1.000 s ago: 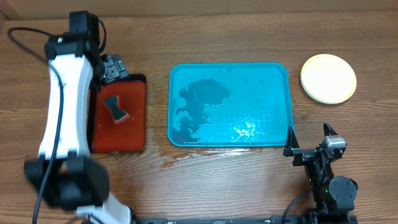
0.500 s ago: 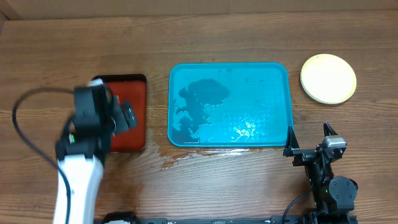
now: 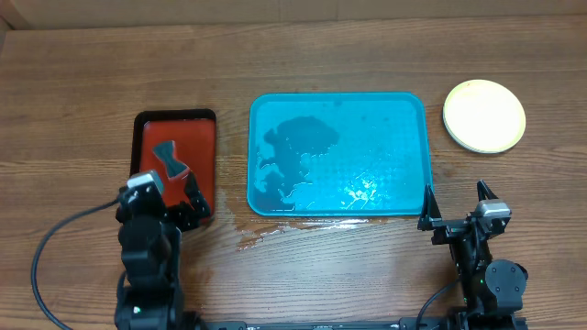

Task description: Clean dirty plates on tray and stack at the side

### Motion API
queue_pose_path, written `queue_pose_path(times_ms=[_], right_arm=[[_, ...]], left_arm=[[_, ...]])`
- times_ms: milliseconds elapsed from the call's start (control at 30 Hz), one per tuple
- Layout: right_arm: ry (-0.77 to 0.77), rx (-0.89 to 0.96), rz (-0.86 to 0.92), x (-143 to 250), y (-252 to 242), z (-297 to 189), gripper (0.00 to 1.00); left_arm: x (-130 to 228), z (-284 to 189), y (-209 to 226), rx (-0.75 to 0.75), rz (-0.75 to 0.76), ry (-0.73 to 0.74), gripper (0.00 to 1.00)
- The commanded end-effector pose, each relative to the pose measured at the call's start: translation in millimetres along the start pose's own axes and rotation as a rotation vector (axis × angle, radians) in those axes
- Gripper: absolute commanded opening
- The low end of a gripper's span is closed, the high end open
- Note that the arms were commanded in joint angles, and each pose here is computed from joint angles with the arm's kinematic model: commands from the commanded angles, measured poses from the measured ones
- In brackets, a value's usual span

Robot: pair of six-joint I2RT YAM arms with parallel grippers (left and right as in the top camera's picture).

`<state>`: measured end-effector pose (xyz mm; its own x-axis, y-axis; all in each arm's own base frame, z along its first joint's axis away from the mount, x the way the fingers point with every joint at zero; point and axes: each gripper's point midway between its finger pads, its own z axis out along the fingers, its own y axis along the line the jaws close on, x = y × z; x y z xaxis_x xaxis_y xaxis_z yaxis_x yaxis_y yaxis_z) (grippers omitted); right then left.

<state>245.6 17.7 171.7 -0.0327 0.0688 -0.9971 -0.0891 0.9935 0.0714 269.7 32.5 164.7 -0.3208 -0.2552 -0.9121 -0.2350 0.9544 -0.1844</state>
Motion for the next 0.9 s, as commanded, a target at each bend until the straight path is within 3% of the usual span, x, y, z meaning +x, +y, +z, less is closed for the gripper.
queue_pose_path(times_ms=[0,267,533,867], right_arm=[[-0.005,0.003,0.000,1.4,-0.4,0.2,1.00],[-0.005,0.003,0.000,1.4,-0.4,0.2,1.00],[-0.005,0.003,0.000,1.4,-0.4,0.2,1.00],[-0.005,0.003,0.000,1.4,-0.4,0.2,1.00]], left_arm=[[4.8,-2.6,-6.0,0.051,0.018,-0.052,1.00],[2.9,-17.0,-26.5,0.191,0.178,-0.199,1.00],[7.9,-25.9,-25.4,0.215,0.184,-0.326,1.00],[21.5,-21.7,-12.3,0.147,0.203,-0.282,1.00]])
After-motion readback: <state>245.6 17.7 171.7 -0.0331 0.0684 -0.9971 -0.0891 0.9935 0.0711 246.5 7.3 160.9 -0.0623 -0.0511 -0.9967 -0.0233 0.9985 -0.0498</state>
